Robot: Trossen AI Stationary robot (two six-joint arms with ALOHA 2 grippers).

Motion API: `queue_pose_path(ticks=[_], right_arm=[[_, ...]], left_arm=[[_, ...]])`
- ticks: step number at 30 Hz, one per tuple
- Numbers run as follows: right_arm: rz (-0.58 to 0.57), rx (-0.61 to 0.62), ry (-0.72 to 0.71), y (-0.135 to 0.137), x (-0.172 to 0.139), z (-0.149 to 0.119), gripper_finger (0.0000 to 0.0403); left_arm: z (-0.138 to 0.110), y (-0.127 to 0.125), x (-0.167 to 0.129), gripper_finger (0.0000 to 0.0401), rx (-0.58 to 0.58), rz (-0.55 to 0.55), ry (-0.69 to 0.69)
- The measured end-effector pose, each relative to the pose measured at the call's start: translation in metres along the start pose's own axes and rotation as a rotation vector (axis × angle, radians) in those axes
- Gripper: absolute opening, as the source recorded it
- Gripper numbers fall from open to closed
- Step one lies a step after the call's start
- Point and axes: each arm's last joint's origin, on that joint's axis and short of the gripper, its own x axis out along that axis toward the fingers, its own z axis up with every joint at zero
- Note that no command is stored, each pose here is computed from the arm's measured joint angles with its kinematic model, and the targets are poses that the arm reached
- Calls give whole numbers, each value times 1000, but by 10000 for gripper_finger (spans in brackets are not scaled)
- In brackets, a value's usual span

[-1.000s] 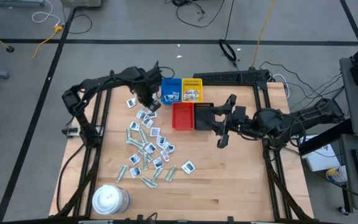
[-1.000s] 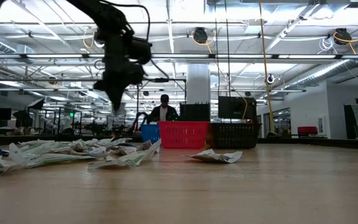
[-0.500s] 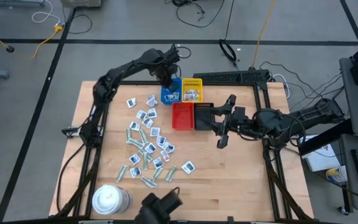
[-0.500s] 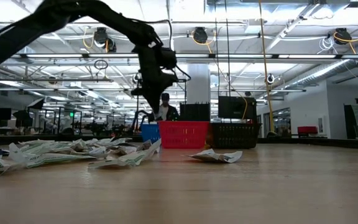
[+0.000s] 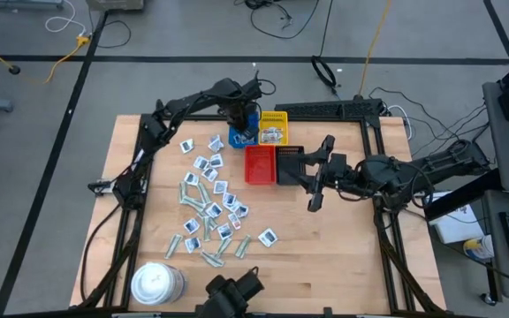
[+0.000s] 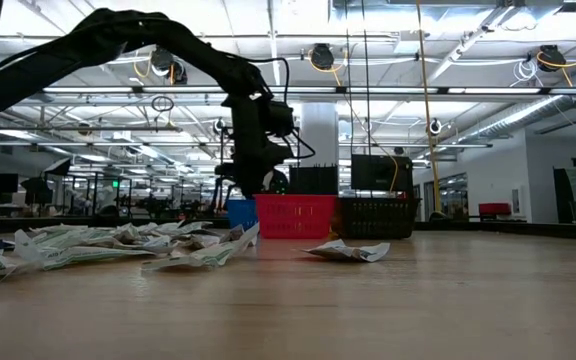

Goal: Pick & Place First Aid Supplies
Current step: Put the alcohol pad into the blue bin

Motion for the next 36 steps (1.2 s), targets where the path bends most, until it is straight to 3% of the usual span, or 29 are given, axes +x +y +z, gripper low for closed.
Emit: queue_pose_path(ticks=[7, 12, 20, 27, 36], right_arm=[[-8, -34, 12, -2, 1, -1, 155], [-23, -25, 15, -5, 3, -2, 155], [-95, 70, 96, -23, 8, -11, 155], [-17, 33, 201, -24, 6, -21, 155], [42, 30, 206, -19, 4, -21, 155]], left_arm=[[0, 0, -4, 131, 3, -1, -9], [-4, -2, -23, 194, -37, -6, -41], [-35, -15, -82, 222, -111, 1, -39], [-76, -63, -119, 223, -16, -1, 14], [-135, -154, -138, 223, 252, -37, 28]])
